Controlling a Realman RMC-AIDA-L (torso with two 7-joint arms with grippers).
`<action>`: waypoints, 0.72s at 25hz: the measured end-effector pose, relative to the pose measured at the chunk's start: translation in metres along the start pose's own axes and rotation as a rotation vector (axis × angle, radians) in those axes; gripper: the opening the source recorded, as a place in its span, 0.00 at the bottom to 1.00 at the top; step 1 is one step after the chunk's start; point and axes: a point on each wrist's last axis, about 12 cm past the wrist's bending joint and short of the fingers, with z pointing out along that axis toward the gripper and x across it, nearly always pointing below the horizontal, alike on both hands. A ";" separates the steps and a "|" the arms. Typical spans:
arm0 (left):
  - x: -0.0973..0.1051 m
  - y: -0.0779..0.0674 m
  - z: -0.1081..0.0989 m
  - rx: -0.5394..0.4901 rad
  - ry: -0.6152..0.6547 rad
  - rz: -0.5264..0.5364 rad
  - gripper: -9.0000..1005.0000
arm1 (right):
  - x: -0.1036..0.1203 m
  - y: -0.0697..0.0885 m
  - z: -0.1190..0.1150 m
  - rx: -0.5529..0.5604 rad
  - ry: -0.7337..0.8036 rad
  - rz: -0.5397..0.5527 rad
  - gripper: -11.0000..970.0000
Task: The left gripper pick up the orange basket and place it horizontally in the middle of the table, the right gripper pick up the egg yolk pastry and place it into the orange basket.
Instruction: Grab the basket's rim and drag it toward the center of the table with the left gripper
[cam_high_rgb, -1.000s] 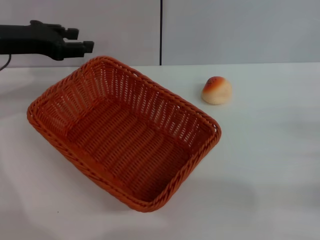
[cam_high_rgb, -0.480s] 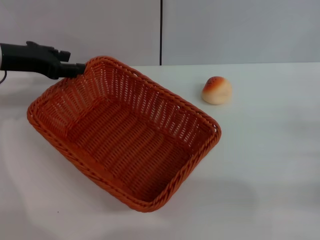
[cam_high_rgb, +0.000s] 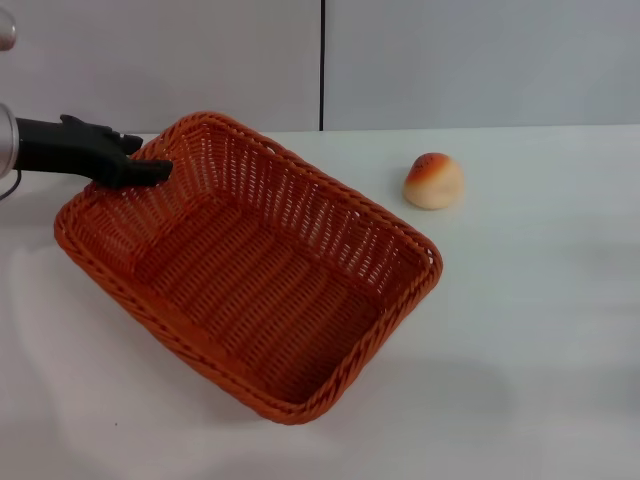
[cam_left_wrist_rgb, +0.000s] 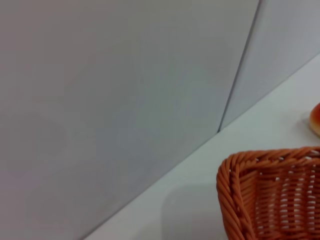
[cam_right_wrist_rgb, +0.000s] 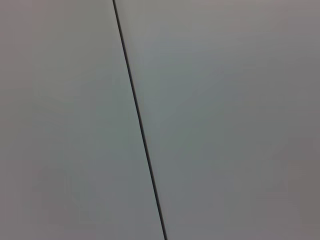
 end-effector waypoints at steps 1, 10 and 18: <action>0.001 0.000 0.001 0.002 0.007 -0.001 0.50 | 0.000 0.000 0.000 0.001 0.001 0.002 0.68; 0.001 0.004 -0.003 -0.022 0.012 -0.065 0.50 | 0.000 -0.001 -0.003 0.004 0.006 0.012 0.68; 0.002 0.007 -0.009 -0.019 0.001 -0.111 0.29 | 0.002 0.000 -0.001 0.003 0.019 0.016 0.68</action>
